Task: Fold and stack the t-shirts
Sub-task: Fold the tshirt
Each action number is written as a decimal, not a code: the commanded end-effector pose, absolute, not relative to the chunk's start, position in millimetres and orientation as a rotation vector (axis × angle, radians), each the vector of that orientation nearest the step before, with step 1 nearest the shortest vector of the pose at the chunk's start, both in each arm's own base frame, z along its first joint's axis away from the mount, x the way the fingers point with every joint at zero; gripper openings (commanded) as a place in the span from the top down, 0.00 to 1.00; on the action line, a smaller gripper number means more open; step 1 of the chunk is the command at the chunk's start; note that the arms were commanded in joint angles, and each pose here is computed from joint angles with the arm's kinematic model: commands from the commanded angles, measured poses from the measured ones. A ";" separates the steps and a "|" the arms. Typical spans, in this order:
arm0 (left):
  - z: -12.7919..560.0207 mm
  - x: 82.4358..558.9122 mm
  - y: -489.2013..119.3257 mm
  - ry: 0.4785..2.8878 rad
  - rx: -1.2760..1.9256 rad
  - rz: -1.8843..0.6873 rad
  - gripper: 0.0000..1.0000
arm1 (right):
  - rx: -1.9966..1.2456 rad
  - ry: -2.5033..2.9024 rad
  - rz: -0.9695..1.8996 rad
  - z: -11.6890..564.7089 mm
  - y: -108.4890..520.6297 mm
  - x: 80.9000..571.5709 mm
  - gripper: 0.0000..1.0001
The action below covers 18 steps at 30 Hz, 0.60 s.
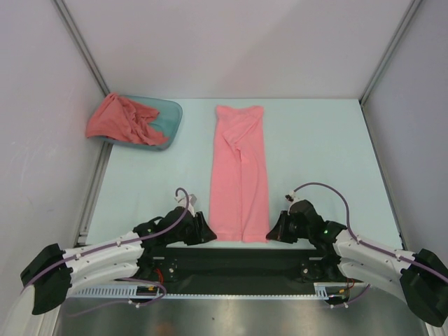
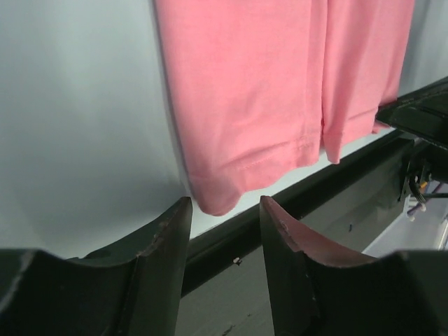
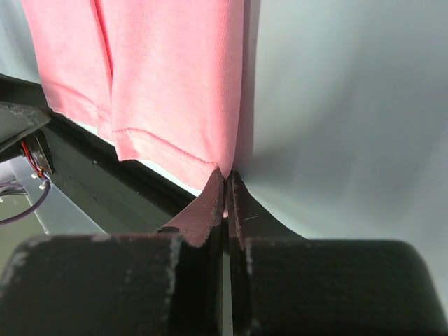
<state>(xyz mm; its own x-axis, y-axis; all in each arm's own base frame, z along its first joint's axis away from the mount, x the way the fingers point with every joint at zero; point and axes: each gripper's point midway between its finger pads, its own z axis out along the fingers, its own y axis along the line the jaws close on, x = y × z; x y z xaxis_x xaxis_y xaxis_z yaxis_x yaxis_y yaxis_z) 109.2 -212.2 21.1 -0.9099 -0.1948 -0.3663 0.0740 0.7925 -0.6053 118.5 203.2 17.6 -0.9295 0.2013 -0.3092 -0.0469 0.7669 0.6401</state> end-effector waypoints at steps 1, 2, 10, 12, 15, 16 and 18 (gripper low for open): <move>6.8 94.7 -211.7 2.643 -0.107 -0.926 0.50 | 0.099 2.637 0.926 12.1 198.6 113.7 1.00; 4.3 94.2 -210.8 2.653 -0.100 -0.912 0.51 | 0.093 2.642 0.928 11.2 199.0 112.6 1.00; -2.4 94.0 -212.5 2.659 -0.084 -0.913 0.92 | 0.100 2.640 0.929 12.9 197.7 111.2 1.00; -0.6 93.9 -215.0 2.648 -0.063 -0.934 1.00 | 0.104 2.637 0.934 14.2 197.7 111.1 1.00; 1.9 94.2 -216.5 2.636 -0.042 -0.945 1.00 | 0.124 2.652 0.916 12.9 194.4 108.5 1.00; 4.2 94.7 -217.5 2.627 -0.040 -0.956 1.00 | 0.132 2.654 0.912 12.5 192.7 107.2 1.00; 6.6 92.3 -220.2 2.622 -0.030 -0.977 1.00 | 0.152 2.658 0.914 10.8 190.9 104.5 1.00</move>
<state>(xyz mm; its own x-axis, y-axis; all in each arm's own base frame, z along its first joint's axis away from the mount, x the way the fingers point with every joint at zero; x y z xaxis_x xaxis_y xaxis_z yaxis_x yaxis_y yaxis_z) 99.8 -225.4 13.9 -0.9365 -0.1737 -0.3045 0.0737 0.7516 -0.6554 113.8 199.1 18.2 -0.9327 0.2028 -0.2983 -0.0363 0.7700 0.6370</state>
